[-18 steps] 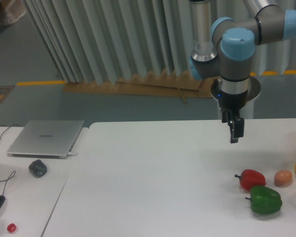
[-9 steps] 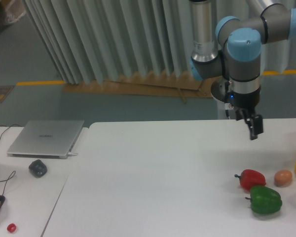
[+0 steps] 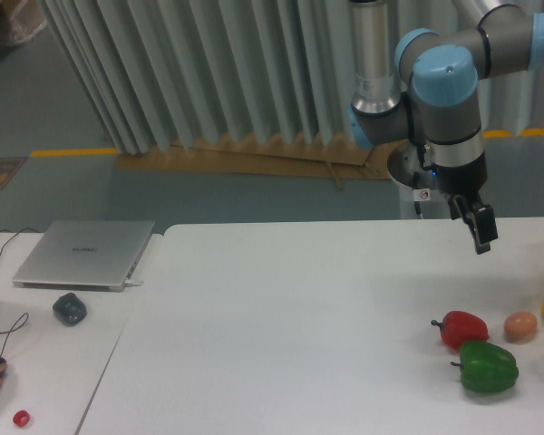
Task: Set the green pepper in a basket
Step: 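Move the gripper over the green bell pepper and lower toward it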
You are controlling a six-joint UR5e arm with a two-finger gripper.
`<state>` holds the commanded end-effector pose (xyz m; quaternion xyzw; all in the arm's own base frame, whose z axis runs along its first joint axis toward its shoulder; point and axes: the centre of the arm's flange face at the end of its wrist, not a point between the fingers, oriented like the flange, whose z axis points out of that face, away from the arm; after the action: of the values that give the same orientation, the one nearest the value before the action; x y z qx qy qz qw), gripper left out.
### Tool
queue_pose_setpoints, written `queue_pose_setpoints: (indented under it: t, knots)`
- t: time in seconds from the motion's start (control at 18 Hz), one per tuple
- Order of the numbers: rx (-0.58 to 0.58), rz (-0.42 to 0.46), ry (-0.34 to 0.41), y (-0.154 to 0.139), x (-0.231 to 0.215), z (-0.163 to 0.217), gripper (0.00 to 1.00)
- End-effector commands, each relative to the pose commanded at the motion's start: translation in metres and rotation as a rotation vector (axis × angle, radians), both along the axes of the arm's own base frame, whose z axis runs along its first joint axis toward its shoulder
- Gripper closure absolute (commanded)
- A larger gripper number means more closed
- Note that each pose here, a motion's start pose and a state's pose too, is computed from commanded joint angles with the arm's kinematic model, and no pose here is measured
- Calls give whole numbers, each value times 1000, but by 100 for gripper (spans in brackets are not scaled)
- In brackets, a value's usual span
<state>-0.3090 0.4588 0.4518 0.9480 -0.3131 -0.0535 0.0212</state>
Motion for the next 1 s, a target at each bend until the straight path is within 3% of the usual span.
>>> queue_pose_setpoints:
  t: [0.11,0.5,0.61,1.0]
  knots:
    - [54,-7,-42,4,1,-4,0]
    - [105,-57,-6,27,-13,-10,0]
    - [138,-71,-33,33,-14,-13,0]
    - [125,-135,-48,41,-41,-39,0]
